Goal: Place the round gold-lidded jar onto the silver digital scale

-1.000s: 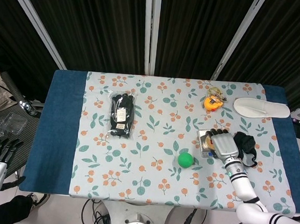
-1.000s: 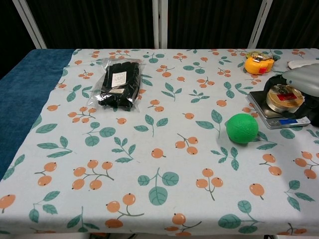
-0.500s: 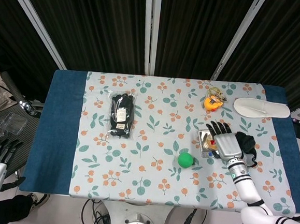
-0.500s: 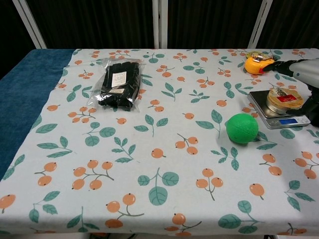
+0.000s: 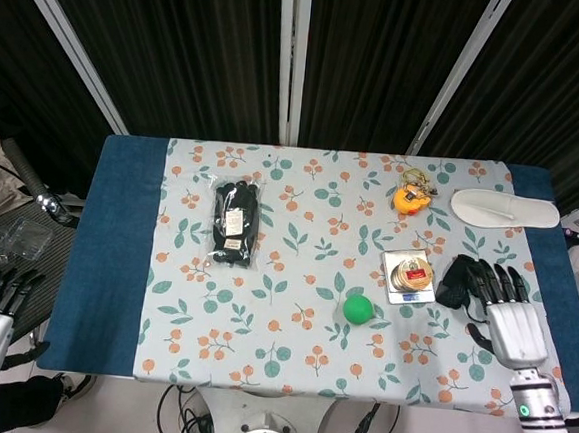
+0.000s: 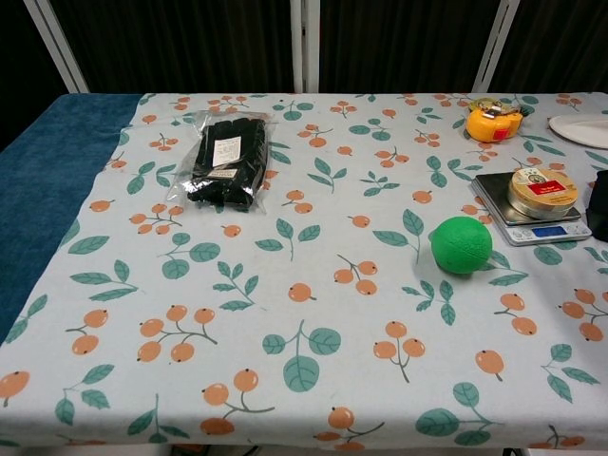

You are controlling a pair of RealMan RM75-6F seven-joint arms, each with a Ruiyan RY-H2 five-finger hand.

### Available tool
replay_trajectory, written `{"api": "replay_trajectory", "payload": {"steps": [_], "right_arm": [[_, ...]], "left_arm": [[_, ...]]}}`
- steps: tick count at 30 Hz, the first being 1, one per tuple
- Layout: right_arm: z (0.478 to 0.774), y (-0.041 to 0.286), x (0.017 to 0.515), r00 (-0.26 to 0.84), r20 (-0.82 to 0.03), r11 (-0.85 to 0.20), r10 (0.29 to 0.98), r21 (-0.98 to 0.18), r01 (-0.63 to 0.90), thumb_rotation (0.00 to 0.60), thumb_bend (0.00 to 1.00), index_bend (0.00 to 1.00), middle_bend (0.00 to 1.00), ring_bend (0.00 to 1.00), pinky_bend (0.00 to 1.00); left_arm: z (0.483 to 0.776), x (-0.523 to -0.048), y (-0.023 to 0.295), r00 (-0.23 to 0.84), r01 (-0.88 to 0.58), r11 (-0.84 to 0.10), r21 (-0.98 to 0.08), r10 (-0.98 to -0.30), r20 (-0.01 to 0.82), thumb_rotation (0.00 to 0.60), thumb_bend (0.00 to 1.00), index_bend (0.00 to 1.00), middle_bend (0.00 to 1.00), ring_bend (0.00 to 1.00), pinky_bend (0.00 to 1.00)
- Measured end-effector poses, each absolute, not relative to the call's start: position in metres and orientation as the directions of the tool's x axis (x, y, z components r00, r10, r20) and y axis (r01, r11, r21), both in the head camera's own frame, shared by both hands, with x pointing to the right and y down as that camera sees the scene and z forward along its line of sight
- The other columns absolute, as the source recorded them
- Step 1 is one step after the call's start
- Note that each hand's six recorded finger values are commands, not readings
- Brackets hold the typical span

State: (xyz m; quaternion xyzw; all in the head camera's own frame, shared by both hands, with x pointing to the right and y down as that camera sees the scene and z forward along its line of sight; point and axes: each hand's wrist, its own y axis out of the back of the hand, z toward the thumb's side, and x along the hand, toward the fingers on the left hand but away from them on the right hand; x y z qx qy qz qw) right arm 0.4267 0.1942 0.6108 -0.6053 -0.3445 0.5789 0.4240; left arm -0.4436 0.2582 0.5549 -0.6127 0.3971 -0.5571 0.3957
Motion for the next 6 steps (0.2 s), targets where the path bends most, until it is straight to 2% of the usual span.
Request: {"api": "replay_trajectory", "payload": {"steps": [6], "right_arm": [[0.592, 0.228, 0.457, 0.035, -0.327, -0.325, 0.944, -0.944, -0.062, 0.600, 0.13, 0.00, 0.00, 0.00, 0.00]], "left_arm": [[0.557, -0.442, 0.257, 0.066, -0.052, -0.372, -0.927, -0.927, 0.368, 0.600, 0.05, 0.11, 0.09, 0.00, 0.03]]}}
